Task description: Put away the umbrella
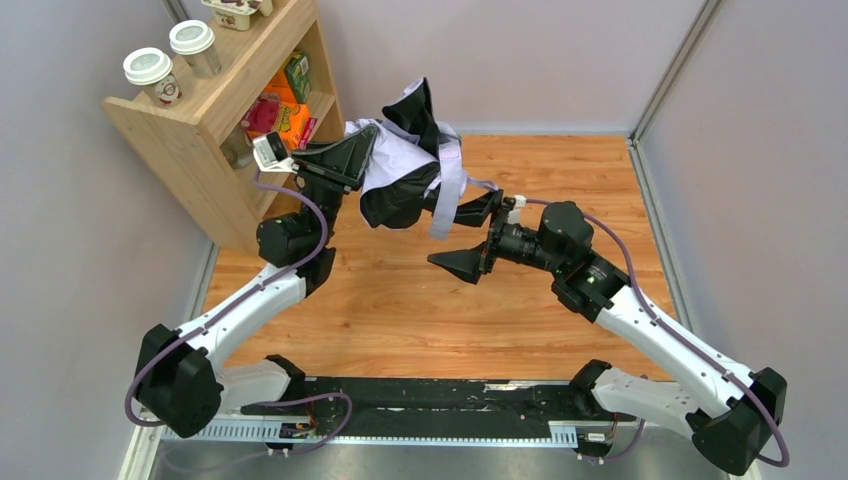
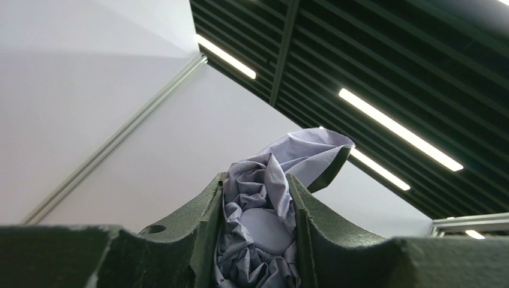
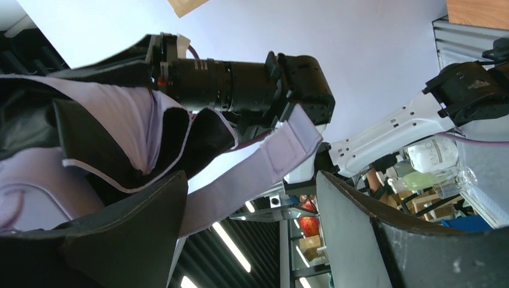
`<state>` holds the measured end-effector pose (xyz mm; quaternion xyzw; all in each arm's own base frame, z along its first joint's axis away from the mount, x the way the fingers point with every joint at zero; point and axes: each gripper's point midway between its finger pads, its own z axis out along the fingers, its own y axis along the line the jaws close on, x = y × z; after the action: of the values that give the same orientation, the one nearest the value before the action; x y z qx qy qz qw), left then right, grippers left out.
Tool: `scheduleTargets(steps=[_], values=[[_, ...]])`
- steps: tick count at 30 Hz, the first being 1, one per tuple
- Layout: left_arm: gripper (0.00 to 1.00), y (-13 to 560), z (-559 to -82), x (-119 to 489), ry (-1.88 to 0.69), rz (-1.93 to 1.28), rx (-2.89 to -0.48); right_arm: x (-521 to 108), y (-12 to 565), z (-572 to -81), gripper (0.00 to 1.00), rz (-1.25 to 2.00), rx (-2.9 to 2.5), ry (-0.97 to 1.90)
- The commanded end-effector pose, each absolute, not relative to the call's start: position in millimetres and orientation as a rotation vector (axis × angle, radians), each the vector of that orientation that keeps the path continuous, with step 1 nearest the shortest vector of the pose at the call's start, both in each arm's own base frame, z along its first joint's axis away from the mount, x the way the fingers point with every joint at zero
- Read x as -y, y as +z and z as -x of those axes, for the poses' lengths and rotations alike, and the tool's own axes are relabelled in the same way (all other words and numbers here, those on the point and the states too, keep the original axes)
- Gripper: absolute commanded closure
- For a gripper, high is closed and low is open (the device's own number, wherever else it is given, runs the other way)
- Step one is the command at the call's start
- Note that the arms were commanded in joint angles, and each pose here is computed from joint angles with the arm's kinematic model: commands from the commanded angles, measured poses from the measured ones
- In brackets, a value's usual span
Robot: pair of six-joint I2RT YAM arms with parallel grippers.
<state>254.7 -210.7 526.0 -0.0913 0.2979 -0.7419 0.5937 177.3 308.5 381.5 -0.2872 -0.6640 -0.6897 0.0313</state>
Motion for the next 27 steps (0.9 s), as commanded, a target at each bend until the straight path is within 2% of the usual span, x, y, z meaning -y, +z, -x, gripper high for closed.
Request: scheduleTargets(steps=[1, 3, 6, 7, 9, 10, 15, 19, 21, 24, 27], values=[[1.00, 568.1, -218.1, 189.8, -1.753, 0.113, -0.460, -307.6, 408.1, -171.1, 0.22, 1.007, 1.774, -2.041], [1.00, 566.6, -220.1, 190.9, -1.750, 0.111, -0.460, -308.0, 410.2, -171.8, 0.29, 1.015, 1.748, -2.048], [1.00, 563.9, -223.0, 193.7, -1.755, 0.110, -0.469, -309.5, 413.6, -169.8, 0.54, 1.021, 1.734, -2.050], [1.00, 564.7, -222.9, 194.2, -1.753, 0.105, -0.467, -310.7, 413.5, -170.9, 0.59, 1.025, 1.735, -2.048], [1.00, 566.3, -222.5, 194.8, -1.746, 0.096, -0.463, -313.1, 410.6, -172.5, 0.90, 1.027, 1.744, -2.046], [1.00, 566.7, -222.5, 195.4, -1.749, 0.093, -0.463, -315.2, 407.6, -173.0, 0.98, 1.026, 1.755, -2.045], [1.00, 567.8, -225.2, 194.6, -1.732, 0.100, -0.458, -336.4, 421.3, -162.1, 1.00, 0.748, 1.880, -2.116], [1.00, 562.1, -244.4, 189.8, -1.805, 0.242, -0.457, -349.8, 416.0, -162.7, 1.00, 0.568, 2.253, -2.090], [1.00, 559.0, -251.6, 188.4, -1.846, 0.298, -0.455, -354.5, 426.1, -162.4, 1.00, 0.477, 2.268, -2.129], [1.00, 559.8, -252.8, 187.8, -1.868, 0.314, -0.452, -358.8, 432.3, -161.9, 1.00, 0.394, 2.303, -2.166], [1.00, 566.4, -249.3, 190.1, -1.943, 0.346, -0.427, -366.1, 407.0, -172.4, 1.00, 0.407, 2.421, -2.099]])
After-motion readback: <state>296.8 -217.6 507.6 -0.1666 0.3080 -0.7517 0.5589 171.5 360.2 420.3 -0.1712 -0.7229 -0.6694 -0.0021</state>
